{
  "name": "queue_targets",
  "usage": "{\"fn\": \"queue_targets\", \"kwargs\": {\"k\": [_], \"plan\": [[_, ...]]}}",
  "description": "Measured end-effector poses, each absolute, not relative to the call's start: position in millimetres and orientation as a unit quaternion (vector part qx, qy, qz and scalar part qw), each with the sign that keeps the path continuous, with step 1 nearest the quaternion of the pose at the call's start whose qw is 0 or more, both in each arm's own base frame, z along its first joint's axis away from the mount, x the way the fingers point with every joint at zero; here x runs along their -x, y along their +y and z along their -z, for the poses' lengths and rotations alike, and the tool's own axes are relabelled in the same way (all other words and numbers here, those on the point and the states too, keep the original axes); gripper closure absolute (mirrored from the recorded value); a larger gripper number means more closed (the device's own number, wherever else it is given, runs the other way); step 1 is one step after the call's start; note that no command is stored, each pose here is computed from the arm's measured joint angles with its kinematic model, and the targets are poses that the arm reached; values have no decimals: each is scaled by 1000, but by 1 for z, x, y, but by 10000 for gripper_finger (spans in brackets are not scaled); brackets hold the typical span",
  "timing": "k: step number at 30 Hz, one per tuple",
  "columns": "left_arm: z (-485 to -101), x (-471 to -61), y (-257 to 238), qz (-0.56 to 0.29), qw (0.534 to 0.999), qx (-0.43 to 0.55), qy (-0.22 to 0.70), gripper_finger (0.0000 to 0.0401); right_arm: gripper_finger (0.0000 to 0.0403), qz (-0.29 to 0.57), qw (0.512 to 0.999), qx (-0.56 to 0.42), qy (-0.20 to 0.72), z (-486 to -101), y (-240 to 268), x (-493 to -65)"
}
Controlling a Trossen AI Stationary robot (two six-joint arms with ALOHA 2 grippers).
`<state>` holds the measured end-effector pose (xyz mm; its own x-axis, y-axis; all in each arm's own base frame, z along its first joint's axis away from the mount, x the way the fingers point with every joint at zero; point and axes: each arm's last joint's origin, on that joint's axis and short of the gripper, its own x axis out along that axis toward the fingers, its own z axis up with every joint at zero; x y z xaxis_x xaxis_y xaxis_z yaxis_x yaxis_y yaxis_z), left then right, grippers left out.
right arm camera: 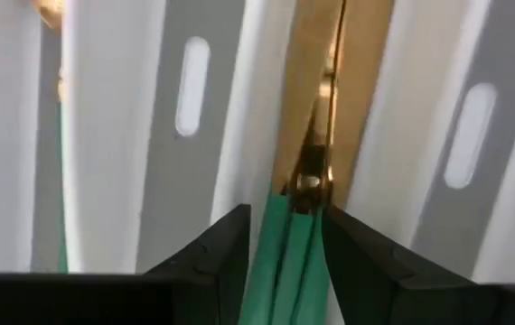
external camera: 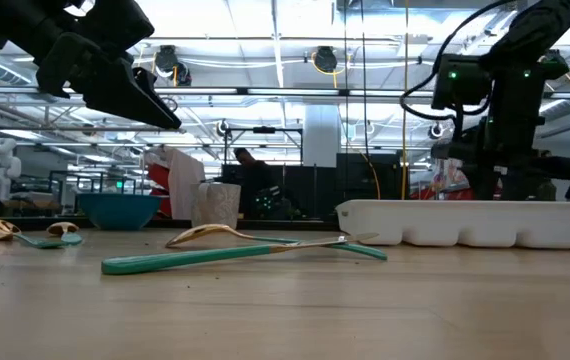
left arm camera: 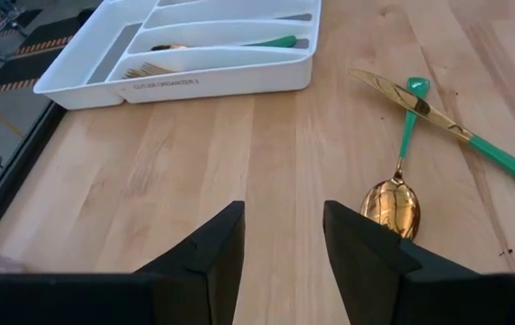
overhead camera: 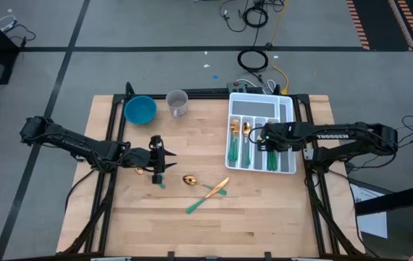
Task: Sort silverware
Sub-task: Put the green knife into the white silverware organizer
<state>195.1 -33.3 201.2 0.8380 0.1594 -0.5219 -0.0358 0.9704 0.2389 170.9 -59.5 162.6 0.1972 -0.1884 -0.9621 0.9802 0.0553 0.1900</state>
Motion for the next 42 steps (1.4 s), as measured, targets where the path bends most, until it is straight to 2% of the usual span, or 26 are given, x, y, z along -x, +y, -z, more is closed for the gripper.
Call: {"fn": "queue_targets", "kwargs": {"k": [10,16,21,27,32,36,42], "plan": [[-207,-199,-34,-65,966,-55,244,241,270,458,646,-450,412,-184,-61,-180],[-212,-201,-35,-65,973,-40,217,241,270,451,682,-390,423,-210,-65,-186],[-227,-206,-36,-58,980,-32,189,241,270,416,722,-347,431,-249,-64,-195],[-260,-213,-39,-26,985,-44,162,241,270,291,835,-228,408,-303,-43,-217],[-270,-214,-41,6,983,-41,177,241,270,153,919,-107,347,-322,-7,-240],[-267,-213,-41,-1,980,-46,192,241,270,70,939,-34,335,-314,27,-263],[-260,-210,-38,-39,972,-42,228,241,270,-21,929,56,365,-269,65,-306]]}}
